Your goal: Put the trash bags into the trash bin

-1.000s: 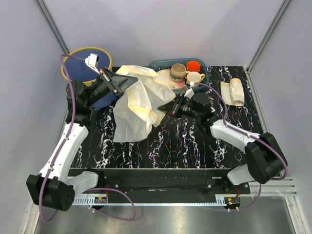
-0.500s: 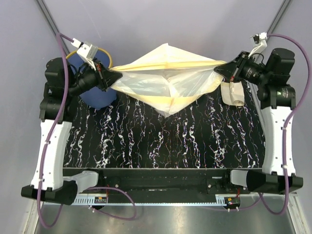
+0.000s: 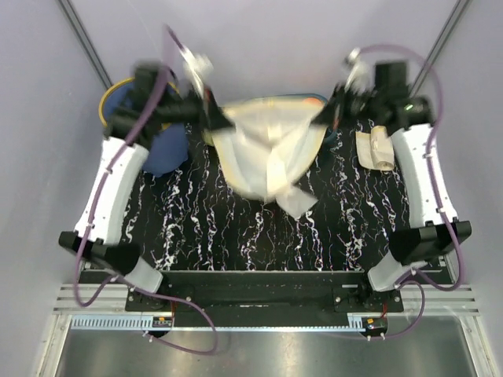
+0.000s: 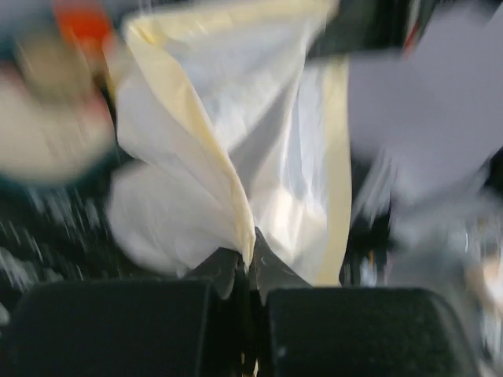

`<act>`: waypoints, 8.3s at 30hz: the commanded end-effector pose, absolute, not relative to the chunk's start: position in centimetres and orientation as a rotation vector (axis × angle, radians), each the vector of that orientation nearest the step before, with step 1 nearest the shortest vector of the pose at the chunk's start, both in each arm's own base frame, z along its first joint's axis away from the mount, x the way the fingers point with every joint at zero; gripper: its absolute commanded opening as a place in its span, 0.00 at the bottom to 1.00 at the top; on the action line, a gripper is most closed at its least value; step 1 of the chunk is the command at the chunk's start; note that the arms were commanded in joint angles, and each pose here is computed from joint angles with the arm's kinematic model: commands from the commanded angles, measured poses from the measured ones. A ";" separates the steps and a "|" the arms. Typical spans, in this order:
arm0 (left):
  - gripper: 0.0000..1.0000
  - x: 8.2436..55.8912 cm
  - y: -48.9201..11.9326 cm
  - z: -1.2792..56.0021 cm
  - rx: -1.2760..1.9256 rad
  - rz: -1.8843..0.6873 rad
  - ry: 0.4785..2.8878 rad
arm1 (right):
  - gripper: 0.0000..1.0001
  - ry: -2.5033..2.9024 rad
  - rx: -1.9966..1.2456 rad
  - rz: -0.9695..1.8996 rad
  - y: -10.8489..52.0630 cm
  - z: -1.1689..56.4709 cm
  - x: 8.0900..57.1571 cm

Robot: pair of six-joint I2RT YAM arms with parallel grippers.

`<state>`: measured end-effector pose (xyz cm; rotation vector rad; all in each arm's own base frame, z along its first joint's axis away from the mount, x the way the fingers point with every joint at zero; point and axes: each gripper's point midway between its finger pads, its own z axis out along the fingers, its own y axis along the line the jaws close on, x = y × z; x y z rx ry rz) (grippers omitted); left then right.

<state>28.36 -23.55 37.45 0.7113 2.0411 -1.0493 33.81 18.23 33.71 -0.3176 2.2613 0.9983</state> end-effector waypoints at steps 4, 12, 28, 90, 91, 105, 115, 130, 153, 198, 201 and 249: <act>0.00 23.4 -19.9 58.0 0.636 -1.226 1.307 | 0.00 1.587 -0.459 0.883 15.8 55.9 32.6; 0.00 27.1 -20.9 29.1 0.490 -1.117 2.065 | 0.00 2.194 -0.551 0.877 20.2 25.8 30.5; 0.00 20.3 -15.5 62.9 0.557 -1.167 1.083 | 0.00 1.261 -0.523 0.581 14.9 63.0 26.8; 0.00 14.7 -22.5 49.6 0.685 -1.507 1.467 | 0.00 1.719 -1.048 1.144 23.4 41.4 15.2; 0.00 18.0 -20.0 52.6 0.589 -1.376 1.422 | 0.00 1.623 -1.021 1.008 22.7 45.1 16.6; 0.00 22.2 -20.9 48.2 0.510 -1.315 1.525 | 0.00 1.718 -0.763 0.930 19.4 44.2 23.9; 0.00 24.6 -25.5 49.4 0.623 -1.435 1.530 | 0.00 1.605 -0.330 0.563 13.6 51.6 29.7; 0.87 32.1 -29.7 45.8 0.587 -1.313 1.674 | 0.00 1.200 0.234 -0.273 -4.2 64.0 26.2; 0.79 34.7 -5.2 39.5 0.997 0.226 1.884 | 0.00 1.914 -0.344 -0.250 3.0 34.5 39.7; 0.00 20.1 -17.0 30.8 1.474 -0.406 1.941 | 0.00 2.058 -0.375 -0.167 3.5 29.4 37.8; 0.00 19.4 -19.4 29.8 1.523 -0.425 1.895 | 0.00 2.066 -0.373 -0.165 3.5 29.1 37.8; 0.00 19.3 -17.5 39.3 1.277 -0.256 1.769 | 0.00 2.034 -0.358 -0.149 3.4 31.2 35.9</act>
